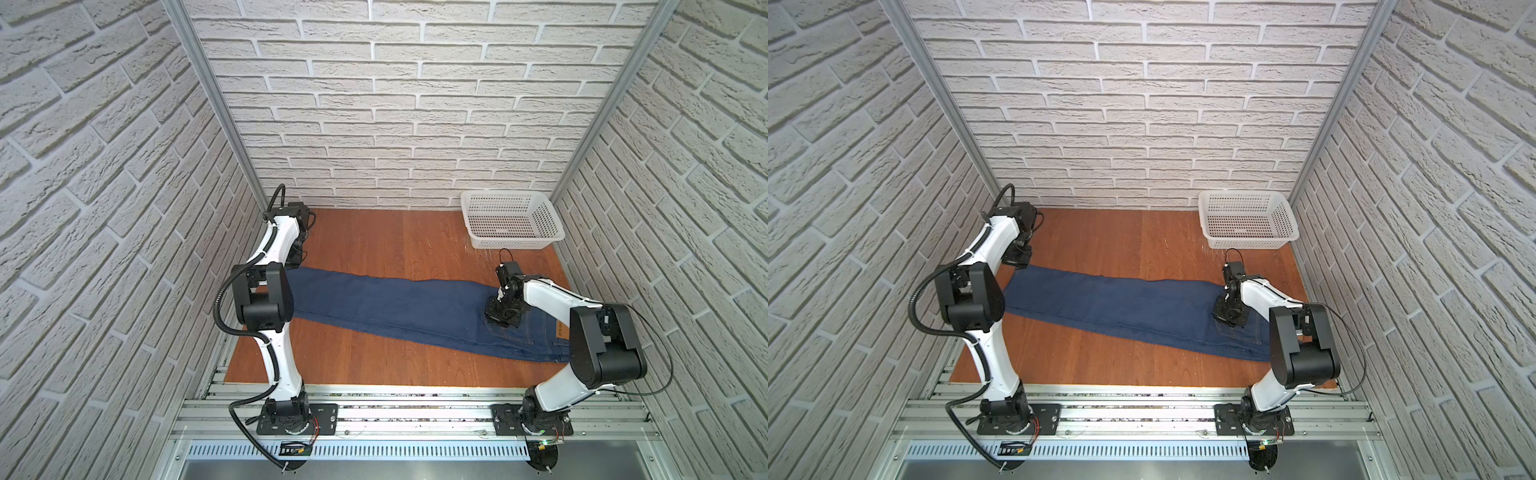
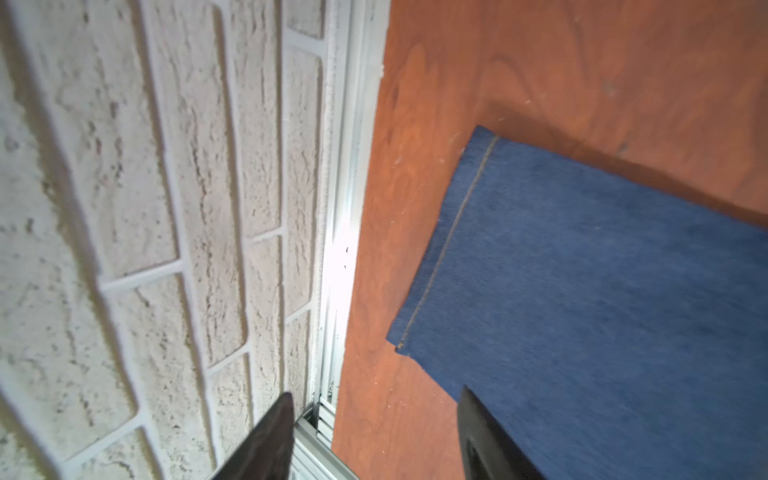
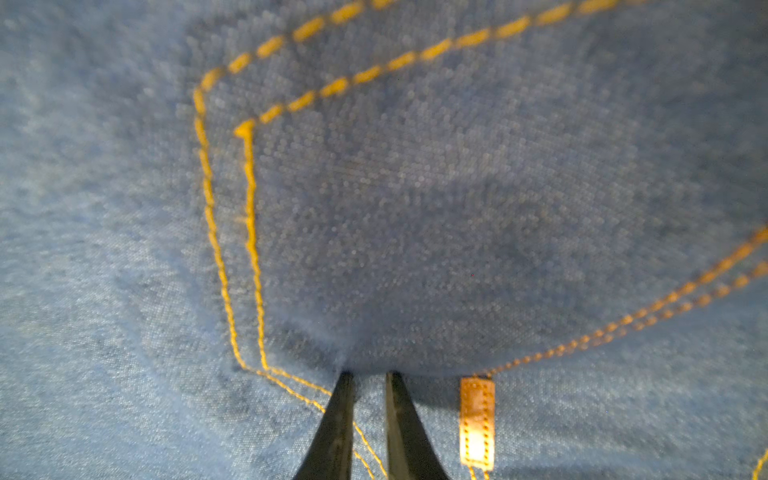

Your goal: Fold and stack the trousers

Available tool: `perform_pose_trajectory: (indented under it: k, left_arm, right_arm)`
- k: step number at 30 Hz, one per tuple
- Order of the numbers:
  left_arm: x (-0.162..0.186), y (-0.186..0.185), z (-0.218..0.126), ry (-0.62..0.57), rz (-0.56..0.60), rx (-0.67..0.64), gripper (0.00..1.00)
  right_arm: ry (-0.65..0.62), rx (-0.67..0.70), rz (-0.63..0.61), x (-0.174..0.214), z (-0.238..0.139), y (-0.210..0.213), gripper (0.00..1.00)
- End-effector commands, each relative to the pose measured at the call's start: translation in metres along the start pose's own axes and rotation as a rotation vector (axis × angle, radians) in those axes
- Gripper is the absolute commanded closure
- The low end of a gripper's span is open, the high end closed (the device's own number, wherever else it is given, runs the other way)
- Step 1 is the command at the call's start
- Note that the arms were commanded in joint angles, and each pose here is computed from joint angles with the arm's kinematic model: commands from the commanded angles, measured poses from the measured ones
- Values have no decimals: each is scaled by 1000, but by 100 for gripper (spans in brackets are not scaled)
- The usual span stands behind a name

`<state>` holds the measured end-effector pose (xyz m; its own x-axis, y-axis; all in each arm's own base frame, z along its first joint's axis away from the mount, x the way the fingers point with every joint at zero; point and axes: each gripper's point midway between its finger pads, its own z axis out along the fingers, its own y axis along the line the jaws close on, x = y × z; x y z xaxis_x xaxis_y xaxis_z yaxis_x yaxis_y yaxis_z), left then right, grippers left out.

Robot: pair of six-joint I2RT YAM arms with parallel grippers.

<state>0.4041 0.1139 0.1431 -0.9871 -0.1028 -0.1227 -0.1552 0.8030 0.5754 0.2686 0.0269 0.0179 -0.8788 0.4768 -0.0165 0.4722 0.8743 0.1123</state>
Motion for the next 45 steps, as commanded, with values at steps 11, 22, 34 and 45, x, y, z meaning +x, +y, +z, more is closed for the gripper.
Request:
perform_pose_trajectory:
  k: [11, 22, 34, 45]
  left_arm:
    - [6, -20, 11, 10, -142, 261, 25]
    - [26, -14, 19, 19, -456, 533, 25]
    - [21, 13, 31, 3, -553, 601, 26]
    - [13, -20, 75, 110, -464, 634, 27]
  right_arm:
    - [0, -45, -2, -1, -10, 12, 82]
    - [-7, 165, 44, -32, 8, -12, 82]
    - [-96, 193, 37, -86, 2, 3, 82]
    - [-103, 179, 54, -81, -8, -2, 81]
